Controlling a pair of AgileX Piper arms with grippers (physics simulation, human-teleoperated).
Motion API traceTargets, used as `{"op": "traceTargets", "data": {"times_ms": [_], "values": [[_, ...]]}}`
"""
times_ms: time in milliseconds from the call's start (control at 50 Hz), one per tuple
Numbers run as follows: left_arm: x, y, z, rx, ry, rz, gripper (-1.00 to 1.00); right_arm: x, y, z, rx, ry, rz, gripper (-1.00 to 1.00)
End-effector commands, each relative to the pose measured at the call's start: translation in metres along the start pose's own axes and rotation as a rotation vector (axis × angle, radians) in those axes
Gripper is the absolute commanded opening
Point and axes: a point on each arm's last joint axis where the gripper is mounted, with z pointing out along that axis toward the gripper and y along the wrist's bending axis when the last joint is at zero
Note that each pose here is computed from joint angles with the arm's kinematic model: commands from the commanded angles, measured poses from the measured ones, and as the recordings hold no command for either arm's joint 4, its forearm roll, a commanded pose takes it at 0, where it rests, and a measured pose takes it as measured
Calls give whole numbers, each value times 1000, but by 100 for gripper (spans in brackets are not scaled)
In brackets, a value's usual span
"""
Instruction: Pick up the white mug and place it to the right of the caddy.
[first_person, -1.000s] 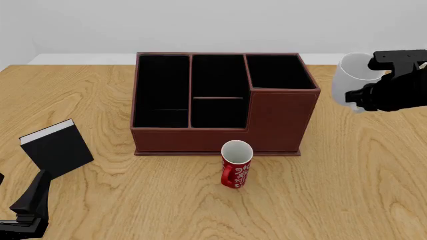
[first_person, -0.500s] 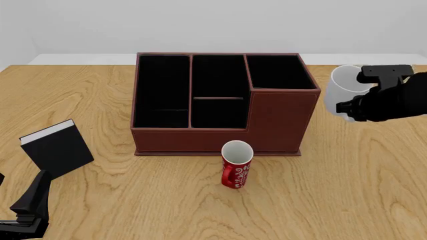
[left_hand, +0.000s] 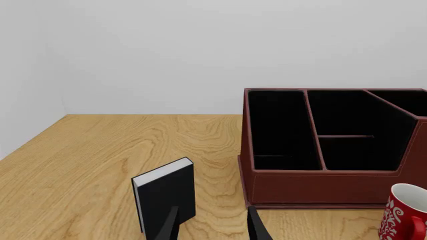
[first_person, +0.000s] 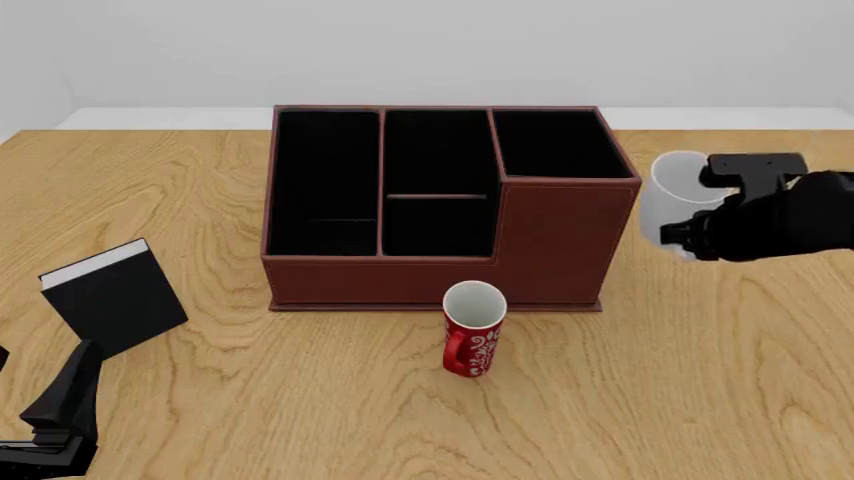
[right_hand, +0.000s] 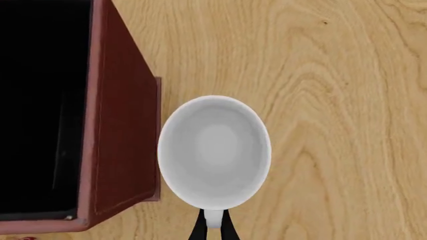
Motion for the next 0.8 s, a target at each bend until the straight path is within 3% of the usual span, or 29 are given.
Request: {"op": "traceTargets", "data": {"times_ms": [20, 800], "values": [[0, 0, 0, 0, 0, 0, 100, 7, 2, 6, -4, 2, 12, -100], [0, 0, 0, 0, 0, 0, 100, 37, 19, 38, -37, 53, 9, -100]]}}
